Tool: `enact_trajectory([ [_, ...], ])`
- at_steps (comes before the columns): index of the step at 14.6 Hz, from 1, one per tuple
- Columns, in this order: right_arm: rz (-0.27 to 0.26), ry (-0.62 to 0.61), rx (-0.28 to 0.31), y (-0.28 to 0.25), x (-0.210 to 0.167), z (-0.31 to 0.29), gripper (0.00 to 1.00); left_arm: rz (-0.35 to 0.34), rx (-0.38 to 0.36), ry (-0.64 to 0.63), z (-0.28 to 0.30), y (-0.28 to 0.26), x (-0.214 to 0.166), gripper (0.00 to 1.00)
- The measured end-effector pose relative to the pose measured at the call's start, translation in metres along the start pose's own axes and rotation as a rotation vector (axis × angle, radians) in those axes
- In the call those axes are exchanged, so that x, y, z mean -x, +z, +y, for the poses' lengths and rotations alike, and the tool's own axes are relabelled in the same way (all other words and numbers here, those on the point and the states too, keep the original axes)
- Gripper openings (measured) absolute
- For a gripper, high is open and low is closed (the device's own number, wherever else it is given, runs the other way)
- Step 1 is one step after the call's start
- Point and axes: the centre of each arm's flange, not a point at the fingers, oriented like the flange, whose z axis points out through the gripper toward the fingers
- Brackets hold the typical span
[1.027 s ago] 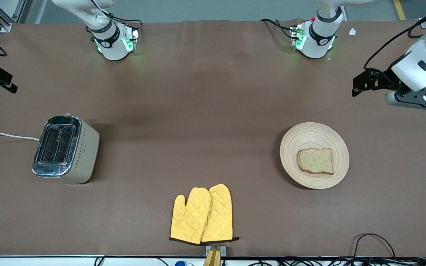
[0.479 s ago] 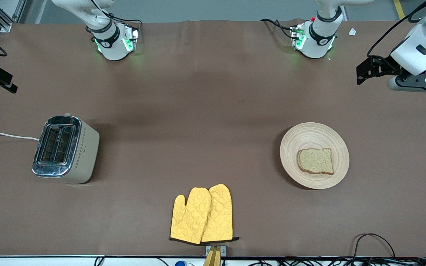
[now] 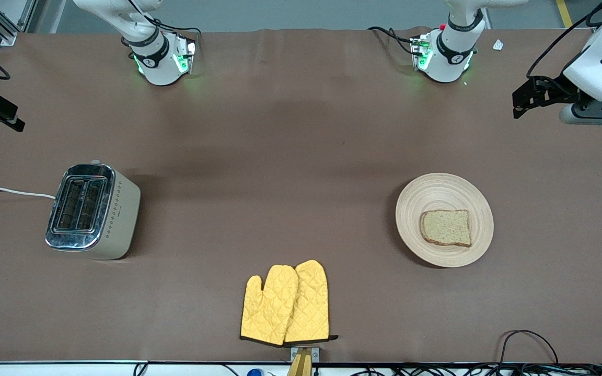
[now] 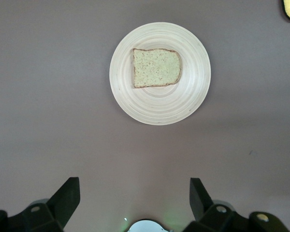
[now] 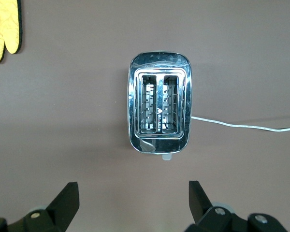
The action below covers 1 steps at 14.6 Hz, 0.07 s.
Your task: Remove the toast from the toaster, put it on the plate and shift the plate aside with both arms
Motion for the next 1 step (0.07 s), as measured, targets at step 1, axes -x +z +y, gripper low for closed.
enact_trajectory([
  [1,0.000,0.000,0.000,0.0000,0.0000,0.0000,1.00,0.002,-0.009,-0.001,-0.0011,-0.0006,0.0000,1.00],
])
